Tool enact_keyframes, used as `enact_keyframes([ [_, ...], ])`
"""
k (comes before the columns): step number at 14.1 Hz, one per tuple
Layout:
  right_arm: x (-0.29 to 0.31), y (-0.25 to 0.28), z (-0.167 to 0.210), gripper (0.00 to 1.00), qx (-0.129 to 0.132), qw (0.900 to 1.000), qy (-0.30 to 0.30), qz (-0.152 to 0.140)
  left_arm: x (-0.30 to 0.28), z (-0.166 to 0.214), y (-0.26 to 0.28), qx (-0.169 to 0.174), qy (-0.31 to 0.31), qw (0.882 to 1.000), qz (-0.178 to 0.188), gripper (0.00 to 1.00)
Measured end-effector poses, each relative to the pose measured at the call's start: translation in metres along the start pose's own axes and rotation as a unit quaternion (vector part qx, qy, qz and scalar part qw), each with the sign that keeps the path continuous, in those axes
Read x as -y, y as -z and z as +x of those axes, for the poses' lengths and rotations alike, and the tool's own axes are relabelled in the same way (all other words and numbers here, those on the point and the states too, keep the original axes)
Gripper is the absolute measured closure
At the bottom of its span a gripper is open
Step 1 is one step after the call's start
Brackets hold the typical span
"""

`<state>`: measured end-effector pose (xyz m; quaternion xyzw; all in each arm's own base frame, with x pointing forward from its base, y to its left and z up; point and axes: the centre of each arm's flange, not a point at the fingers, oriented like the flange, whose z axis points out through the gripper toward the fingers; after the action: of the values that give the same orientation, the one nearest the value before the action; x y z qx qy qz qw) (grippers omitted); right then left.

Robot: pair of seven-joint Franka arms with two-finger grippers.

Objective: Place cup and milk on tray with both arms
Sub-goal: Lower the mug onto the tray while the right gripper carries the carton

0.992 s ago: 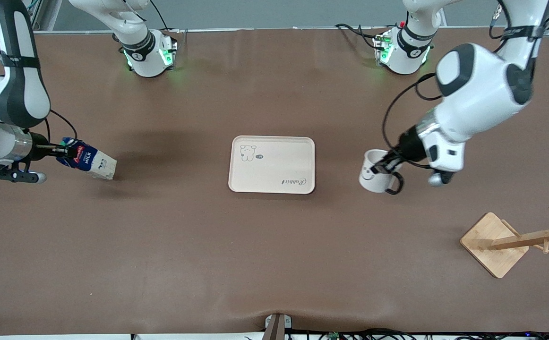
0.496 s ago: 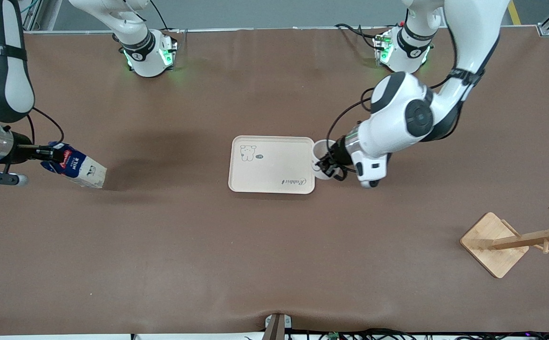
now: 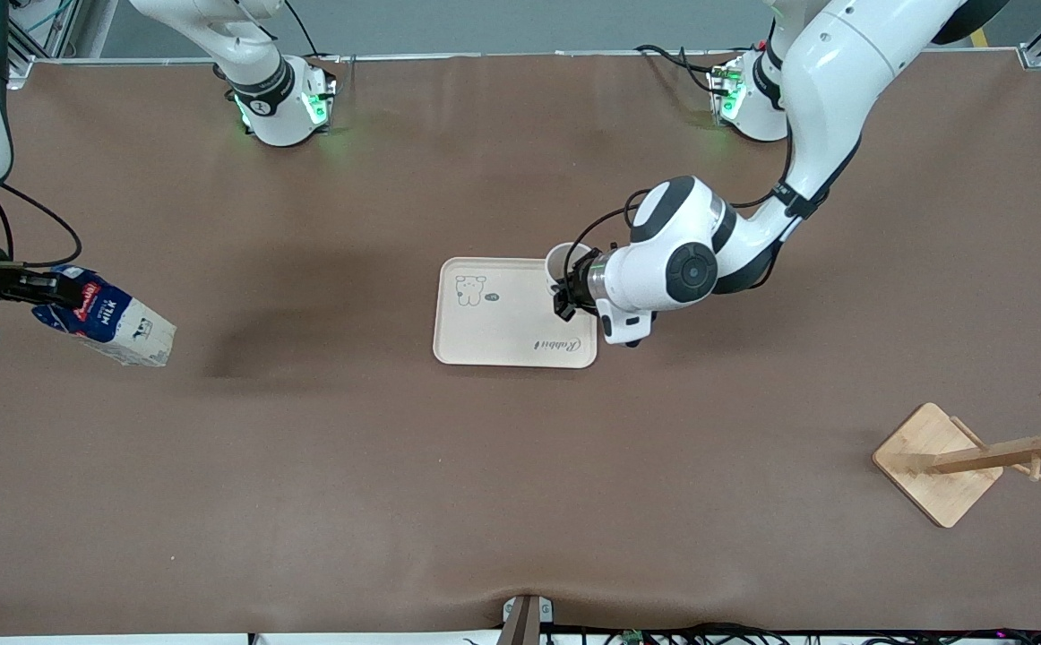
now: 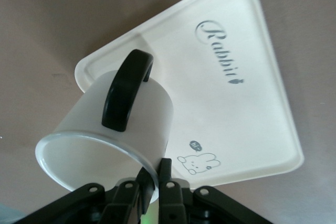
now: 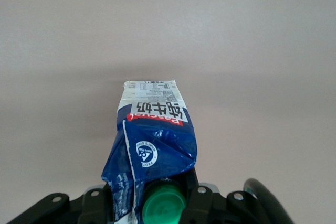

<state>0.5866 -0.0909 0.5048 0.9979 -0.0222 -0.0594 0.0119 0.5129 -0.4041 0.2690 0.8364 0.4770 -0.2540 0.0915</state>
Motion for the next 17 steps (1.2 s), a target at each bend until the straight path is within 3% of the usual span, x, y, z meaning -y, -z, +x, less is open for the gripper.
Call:
enact_keyframes([
  [7, 0.069, 0.038, -0.003, 0.52, 0.010, 0.999, 0.052, -0.005, -0.005, 0.029, -0.026, 0.009, 0.023, 1.000, 0.002, 0.92],
  [10, 0.105, 0.035, -0.012, 0.52, 0.042, 0.996, 0.073, -0.008, -0.006, 0.038, -0.028, 0.007, 0.029, 1.000, 0.002, 0.86],
  [11, 0.120, 0.032, -0.014, 0.52, 0.051, 0.995, 0.085, -0.010, -0.006, 0.038, -0.028, 0.007, 0.029, 1.000, 0.002, 0.82],
  [15, 0.203, 0.026, -0.026, 0.52, 0.056, 0.994, 0.095, -0.025, -0.015, 0.037, -0.014, 0.007, 0.027, 1.000, -0.014, 0.44],
  [17, 0.240, 0.024, -0.036, 0.52, 0.059, 0.993, 0.104, -0.014, -0.024, 0.035, 0.000, 0.008, 0.025, 0.999, -0.030, 0.26],
])
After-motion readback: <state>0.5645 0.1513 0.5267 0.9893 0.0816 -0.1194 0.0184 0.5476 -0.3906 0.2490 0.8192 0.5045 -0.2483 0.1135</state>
